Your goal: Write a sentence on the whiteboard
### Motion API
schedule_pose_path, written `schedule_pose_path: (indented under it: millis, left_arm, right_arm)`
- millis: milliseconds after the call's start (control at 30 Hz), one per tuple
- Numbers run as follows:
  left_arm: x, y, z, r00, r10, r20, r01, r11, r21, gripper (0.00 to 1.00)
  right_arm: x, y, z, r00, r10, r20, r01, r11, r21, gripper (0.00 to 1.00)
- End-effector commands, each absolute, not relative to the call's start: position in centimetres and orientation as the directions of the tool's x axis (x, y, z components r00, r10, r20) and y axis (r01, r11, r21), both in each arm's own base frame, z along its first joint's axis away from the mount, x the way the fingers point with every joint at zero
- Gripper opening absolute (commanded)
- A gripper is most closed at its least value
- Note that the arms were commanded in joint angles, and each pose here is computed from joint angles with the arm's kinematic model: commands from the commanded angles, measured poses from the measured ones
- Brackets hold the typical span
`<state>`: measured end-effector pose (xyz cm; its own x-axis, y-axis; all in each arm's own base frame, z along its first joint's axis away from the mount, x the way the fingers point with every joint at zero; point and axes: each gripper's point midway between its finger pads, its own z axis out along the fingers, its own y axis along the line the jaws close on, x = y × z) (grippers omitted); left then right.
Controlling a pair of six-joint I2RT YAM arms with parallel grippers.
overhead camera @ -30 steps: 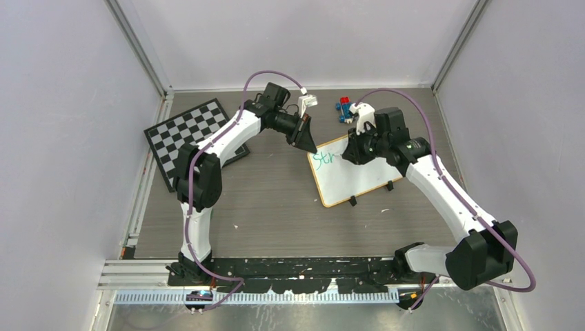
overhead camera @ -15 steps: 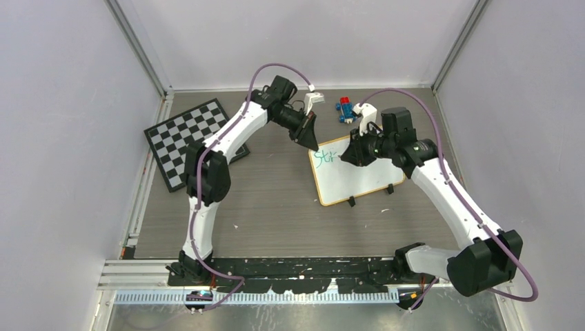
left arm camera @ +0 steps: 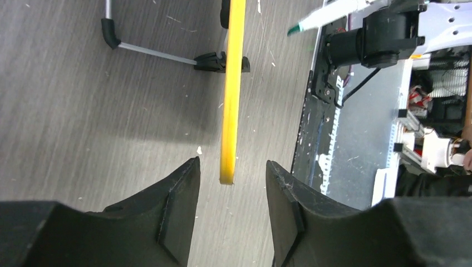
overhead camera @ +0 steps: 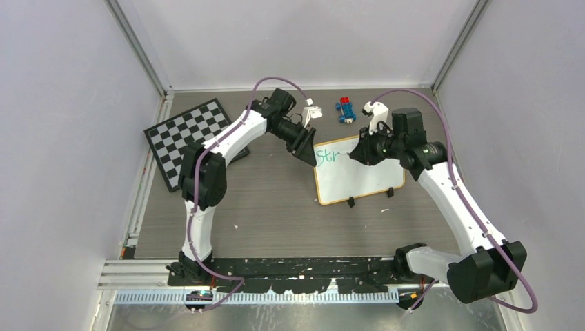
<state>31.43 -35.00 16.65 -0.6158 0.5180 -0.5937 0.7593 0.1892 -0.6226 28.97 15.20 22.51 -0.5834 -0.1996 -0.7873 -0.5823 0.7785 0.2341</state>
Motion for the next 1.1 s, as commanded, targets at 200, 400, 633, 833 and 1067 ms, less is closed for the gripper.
schedule_pose_path:
  millis: [200, 400, 633, 833, 1067]
  left_arm:
    - [32.7, -36.7, 20.5, -0.601, 0.368, -0.710, 0.792, 0.150, -0.592, 0.44]
    - [33.4, -37.6, 20.1, -0.625, 0.336, -0.705, 0.774, 0.148, -0.616, 0.23]
    - [33.5, -37.6, 19.6, -0.630, 0.341, -0.698, 0.770, 0.157, -0.619, 0.04]
    - [33.4, -37.5, 19.5, -0.628, 0.346, -0.697, 0.771, 0.157, -0.617, 0.00]
    - [33.2, -37.4, 19.5, -0.626, 0.351, -0.696, 0.772, 0.156, -0.616, 0.00]
  right_arm:
    - [30.5, 13.8, 22.9, -0.541, -0.150, -0.827, -0.508, 0.843, 0.180, 0.00]
    - [30.5, 13.9, 23.0, -0.541, -0.142, -0.829, -0.510, 0.839, 0.190, 0.00]
    - [31.2, 14.1, 23.1, -0.539, -0.134, -0.832, -0.506, 0.841, 0.192, 0.00]
    - [31.7, 14.4, 23.2, -0.545, -0.121, -0.830, -0.500, 0.841, 0.206, 0.00]
    - [32.1, 14.3, 22.8, -0.556, -0.124, -0.822, -0.490, 0.848, 0.203, 0.00]
